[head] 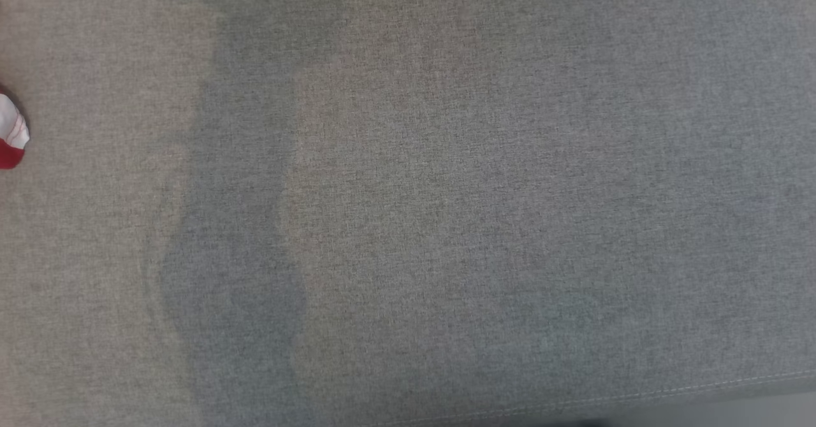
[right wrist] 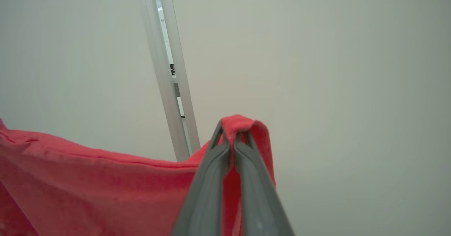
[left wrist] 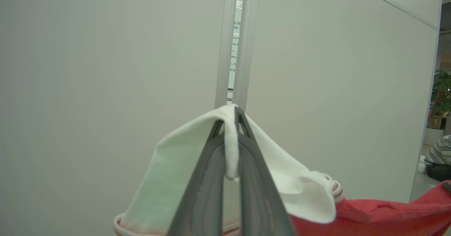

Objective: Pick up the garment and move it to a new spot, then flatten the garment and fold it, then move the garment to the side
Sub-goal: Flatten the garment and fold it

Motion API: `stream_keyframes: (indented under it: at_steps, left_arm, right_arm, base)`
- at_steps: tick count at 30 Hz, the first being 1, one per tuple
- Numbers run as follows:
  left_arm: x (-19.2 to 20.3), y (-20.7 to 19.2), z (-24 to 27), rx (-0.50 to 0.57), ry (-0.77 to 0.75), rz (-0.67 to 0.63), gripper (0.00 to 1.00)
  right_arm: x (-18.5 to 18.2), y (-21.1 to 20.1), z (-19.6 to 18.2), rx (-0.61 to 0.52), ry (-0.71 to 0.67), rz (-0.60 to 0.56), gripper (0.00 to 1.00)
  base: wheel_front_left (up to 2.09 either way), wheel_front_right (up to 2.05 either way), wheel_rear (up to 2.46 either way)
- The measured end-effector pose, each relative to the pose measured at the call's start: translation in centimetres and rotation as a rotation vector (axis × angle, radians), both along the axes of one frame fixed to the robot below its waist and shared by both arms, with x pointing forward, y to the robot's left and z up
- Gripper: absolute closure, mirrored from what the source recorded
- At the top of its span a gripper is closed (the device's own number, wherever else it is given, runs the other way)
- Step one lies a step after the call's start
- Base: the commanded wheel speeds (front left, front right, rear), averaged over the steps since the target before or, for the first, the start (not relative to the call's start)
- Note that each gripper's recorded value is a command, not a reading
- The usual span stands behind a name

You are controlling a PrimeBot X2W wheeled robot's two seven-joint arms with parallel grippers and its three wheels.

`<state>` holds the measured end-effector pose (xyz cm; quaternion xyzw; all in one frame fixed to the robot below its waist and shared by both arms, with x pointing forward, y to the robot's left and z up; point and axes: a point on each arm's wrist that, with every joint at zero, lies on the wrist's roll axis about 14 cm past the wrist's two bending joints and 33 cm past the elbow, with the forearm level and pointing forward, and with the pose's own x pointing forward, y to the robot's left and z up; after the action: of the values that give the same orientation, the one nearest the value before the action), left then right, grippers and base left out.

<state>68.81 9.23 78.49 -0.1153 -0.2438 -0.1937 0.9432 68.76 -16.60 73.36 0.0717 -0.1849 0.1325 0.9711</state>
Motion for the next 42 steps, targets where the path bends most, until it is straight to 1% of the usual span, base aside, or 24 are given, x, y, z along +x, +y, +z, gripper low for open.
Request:
stream_keyframes:
  at_steps: [3,4,6,8,9,11,12,14,16,18,21,28,30,32,36,42]
  left_arm:
    - [0.8,-0.1,-1.8,0.006,0.030,-0.002,1.00]
    - [1.0,0.0,-2.5,-0.008,0.043,-0.004,1.00]
    - [1.4,0.0,-5.2,-0.015,0.087,-0.009,1.00]
    - [1.5,0.0,-8.2,-0.016,0.138,-0.015,1.00]
    - [1.3,0.0,-9.7,-0.017,0.162,-0.020,1.00]
    - [0.5,-0.5,-11.6,0.006,0.181,-0.041,1.00]
    - [-0.1,-0.8,-12.2,0.017,0.179,-0.056,1.00]
    - [-1.4,-0.6,-12.7,0.004,0.166,-0.069,1.00]
    - [-3.0,0.2,-14.3,-0.032,0.178,-0.067,1.00]
    - [-4.9,0.7,-16.4,-0.033,0.201,-0.051,1.00]
    - [-8.0,1.7,-18.4,-0.062,0.219,-0.012,1.00]
    - [-16.5,4.0,-25.3,-0.165,0.382,0.084,1.00]
    - [-19.0,4.1,-27.5,-0.180,0.446,0.101,1.00]
    - [-21.2,4.4,-29.0,-0.219,0.499,0.127,1.00]
    - [-25.4,4.4,-31.6,-0.238,0.592,0.146,1.00]
    - [-29.9,4.7,-33.8,-0.258,0.680,0.169,1.00]
  right_arm:
    - [0.6,-0.2,-1.6,-0.005,0.027,0.000,1.00]
    - [0.7,-0.3,-2.3,-0.006,0.037,-0.001,1.00]
    - [0.9,-0.5,-4.5,-0.017,0.070,-0.001,1.00]
    - [0.6,-0.7,-6.8,-0.004,0.108,0.005,1.00]
    - [0.2,-0.8,-8.2,-0.024,0.127,0.009,1.00]
    - [-0.7,-1.0,-10.0,-0.010,0.156,0.018,1.00]
    - [-1.3,-1.2,-11.0,-0.018,0.172,0.023,1.00]
    - [-2.6,-1.4,-12.7,-0.013,0.202,0.034,1.00]
    - [-4.2,-1.7,-14.5,0.005,0.235,0.047,1.00]
    - [-5.9,-1.8,-15.3,0.038,0.244,0.058,1.00]
    - [-8.9,-2.0,-17.6,0.088,0.283,0.066,1.00]
    - [-16.6,-1.3,-22.7,0.099,0.390,0.084,1.00]
    - [-18.6,-1.3,-23.9,0.121,0.425,0.079,1.00]
    - [-20.6,-1.5,-25.2,0.113,0.460,0.068,1.00]
    - [-24.2,-2.6,-27.5,0.105,0.527,0.028,1.00]
    - [-28.3,-3.5,-29.2,0.114,0.583,-0.014,1.00]
  base:
    - [0.00,0.00,0.00]
    - [0.00,0.00,0.00]
    - [0.00,0.00,0.00]
    - [0.00,0.00,0.00]
    - [0.00,0.00,0.00]
    - [0.00,0.00,0.00]
    - [0.00,0.00,0.00]
    - [0.00,0.00,0.00]
    - [0.00,0.00,0.00]
    - [0.00,0.00,0.00]
    - [0.00,0.00,0.00]
    - [0.00,0.00,0.00]
    - [0.00,0.00,0.00]
    - [0.00,0.00,0.00]
    - [0.00,0.00,0.00]
    - [0.00,0.00,0.00]
